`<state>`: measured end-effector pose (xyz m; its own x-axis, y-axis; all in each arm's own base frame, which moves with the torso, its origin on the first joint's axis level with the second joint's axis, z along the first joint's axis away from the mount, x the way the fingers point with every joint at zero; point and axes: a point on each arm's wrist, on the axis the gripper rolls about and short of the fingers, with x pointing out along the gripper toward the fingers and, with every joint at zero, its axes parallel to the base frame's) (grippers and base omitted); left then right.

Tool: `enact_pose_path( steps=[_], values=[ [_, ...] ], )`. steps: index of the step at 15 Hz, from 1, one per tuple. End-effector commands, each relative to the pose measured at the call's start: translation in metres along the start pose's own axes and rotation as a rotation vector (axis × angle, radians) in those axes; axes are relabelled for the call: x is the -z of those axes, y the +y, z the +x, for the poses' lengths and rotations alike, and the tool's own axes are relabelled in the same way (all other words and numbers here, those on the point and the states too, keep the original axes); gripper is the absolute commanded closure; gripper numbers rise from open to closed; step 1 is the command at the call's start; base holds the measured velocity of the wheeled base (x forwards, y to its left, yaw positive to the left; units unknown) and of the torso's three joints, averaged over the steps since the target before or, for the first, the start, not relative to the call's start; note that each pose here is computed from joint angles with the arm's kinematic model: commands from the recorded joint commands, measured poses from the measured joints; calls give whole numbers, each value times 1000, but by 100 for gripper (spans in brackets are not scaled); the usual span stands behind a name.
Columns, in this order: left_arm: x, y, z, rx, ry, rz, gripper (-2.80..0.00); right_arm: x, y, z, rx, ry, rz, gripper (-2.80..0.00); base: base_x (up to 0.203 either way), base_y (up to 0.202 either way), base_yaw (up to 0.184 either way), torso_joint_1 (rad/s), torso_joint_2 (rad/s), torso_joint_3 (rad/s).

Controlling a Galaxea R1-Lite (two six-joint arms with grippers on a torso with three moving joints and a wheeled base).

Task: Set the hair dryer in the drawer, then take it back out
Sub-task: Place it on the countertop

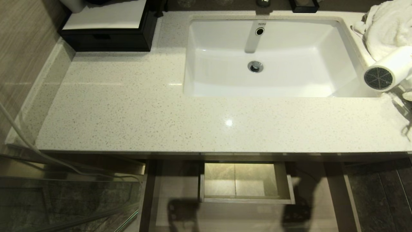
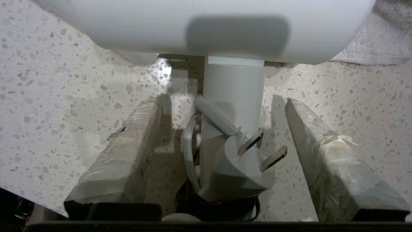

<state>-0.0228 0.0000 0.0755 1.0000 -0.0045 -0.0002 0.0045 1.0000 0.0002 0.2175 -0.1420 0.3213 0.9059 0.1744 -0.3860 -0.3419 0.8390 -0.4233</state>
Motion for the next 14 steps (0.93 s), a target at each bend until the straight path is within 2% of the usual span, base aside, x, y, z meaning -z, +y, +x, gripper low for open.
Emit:
enact_pose_path(
  steps=[1, 2, 6, 8, 10, 14],
  values=[
    [0, 0, 0, 1, 0, 0, 0, -10, 17, -28, 37, -26, -28, -280, 0, 0, 0, 0, 0, 0],
    [0, 0, 0, 0, 1, 0, 0, -11, 25, -38, 43, -35, -32, 0, 0, 0, 0, 0, 0, 0],
    [0, 0, 0, 0, 1, 0, 0, -13, 63, -66, 79, -29, -47, 0, 0, 0, 0, 0, 0, 0],
    [0, 0, 0, 0, 1, 0, 0, -15, 83, -81, 133, 2, -34, 0, 0, 0, 0, 0, 0, 0],
    [0, 0, 0, -1, 0, 0, 0, -9, 95, -85, 181, 51, 57, 0, 0, 0, 0, 0, 0, 0],
    [0, 0, 0, -1, 1, 0, 0, -8, 108, -90, 183, 50, 58, 0, 0, 0, 0, 0, 0, 0]
  ],
)
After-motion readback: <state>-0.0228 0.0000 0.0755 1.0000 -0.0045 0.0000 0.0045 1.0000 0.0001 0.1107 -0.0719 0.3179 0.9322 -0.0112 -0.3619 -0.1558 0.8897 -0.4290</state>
